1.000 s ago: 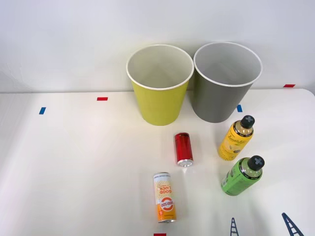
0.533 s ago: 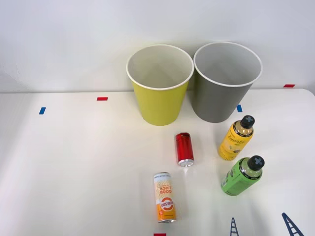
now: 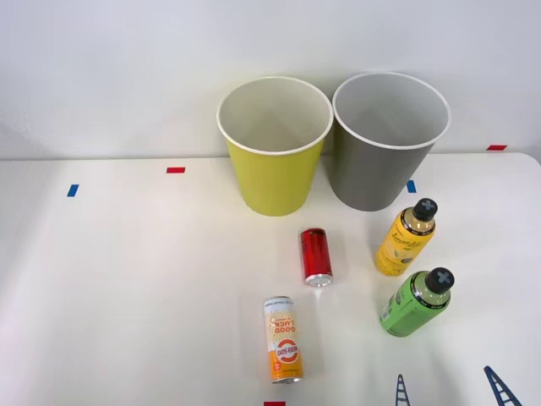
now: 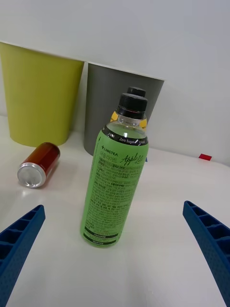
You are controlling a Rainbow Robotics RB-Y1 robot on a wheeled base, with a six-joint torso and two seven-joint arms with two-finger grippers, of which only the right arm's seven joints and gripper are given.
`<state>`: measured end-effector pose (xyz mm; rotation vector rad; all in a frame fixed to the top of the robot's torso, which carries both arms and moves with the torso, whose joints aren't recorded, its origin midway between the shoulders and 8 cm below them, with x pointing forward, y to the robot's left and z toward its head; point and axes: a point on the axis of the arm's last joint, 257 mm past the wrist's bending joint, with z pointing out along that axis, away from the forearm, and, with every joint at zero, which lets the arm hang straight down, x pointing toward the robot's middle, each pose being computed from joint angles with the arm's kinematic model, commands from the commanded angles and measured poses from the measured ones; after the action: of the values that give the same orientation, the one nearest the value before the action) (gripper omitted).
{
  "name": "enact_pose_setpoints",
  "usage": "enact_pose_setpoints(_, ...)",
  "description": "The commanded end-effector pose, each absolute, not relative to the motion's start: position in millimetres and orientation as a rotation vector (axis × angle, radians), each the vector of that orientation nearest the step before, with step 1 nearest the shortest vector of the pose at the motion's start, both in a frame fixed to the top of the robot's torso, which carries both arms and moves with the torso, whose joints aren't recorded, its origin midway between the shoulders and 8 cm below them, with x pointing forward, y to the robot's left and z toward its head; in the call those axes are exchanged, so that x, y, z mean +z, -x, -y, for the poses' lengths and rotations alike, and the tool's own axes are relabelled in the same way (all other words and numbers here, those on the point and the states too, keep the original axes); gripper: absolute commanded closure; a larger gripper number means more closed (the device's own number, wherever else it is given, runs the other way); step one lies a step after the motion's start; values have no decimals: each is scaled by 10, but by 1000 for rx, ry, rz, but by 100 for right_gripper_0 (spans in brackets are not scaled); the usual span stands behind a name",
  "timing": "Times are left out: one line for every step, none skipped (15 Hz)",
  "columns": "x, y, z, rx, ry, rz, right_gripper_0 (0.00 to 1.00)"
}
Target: Put cans in the gray bin, plastic bottles in the light green bin
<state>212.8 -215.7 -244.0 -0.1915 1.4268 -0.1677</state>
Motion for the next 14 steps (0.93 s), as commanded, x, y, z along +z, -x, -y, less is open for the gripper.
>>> enact_pose_setpoints(-2440, -2128, 2157, -168, 192, -1427, 0)
enact_pose_setpoints(-2440, -2128, 2157, -168, 192, -1427, 0)
enact_pose_setpoints(-2440, -2128, 2157, -168, 192, -1427, 0)
enact_pose_setpoints(-2440, -2128, 2157, -168, 192, -1427, 0)
enact_pose_setpoints(-2440, -2128, 2157, -168, 192, -1427, 0)
enact_pose_setpoints(-2440, -2128, 2157, -168, 192, -1427, 0)
enact_pose_setpoints(-2440, -2128, 2157, -168, 192, -1427, 0)
enact_pose_setpoints(-2440, -2128, 2157, -168, 192, -1427, 0)
enact_pose_setpoints(-2440, -2128, 2157, -168, 192, -1427, 0)
enact_pose_setpoints(-2440, -2128, 2157, -168, 192, -1427, 0)
enact_pose_setpoints(-2440, -2128, 2157, -168, 192, -1427, 0)
enact_pose_setpoints(-2440, -2128, 2157, -168, 192, -1427, 0)
enact_pose_setpoints(-2440, -2128, 2157, -168, 192, -1427, 0)
enact_pose_setpoints(-2440, -2128, 2157, -168, 192, -1427, 0)
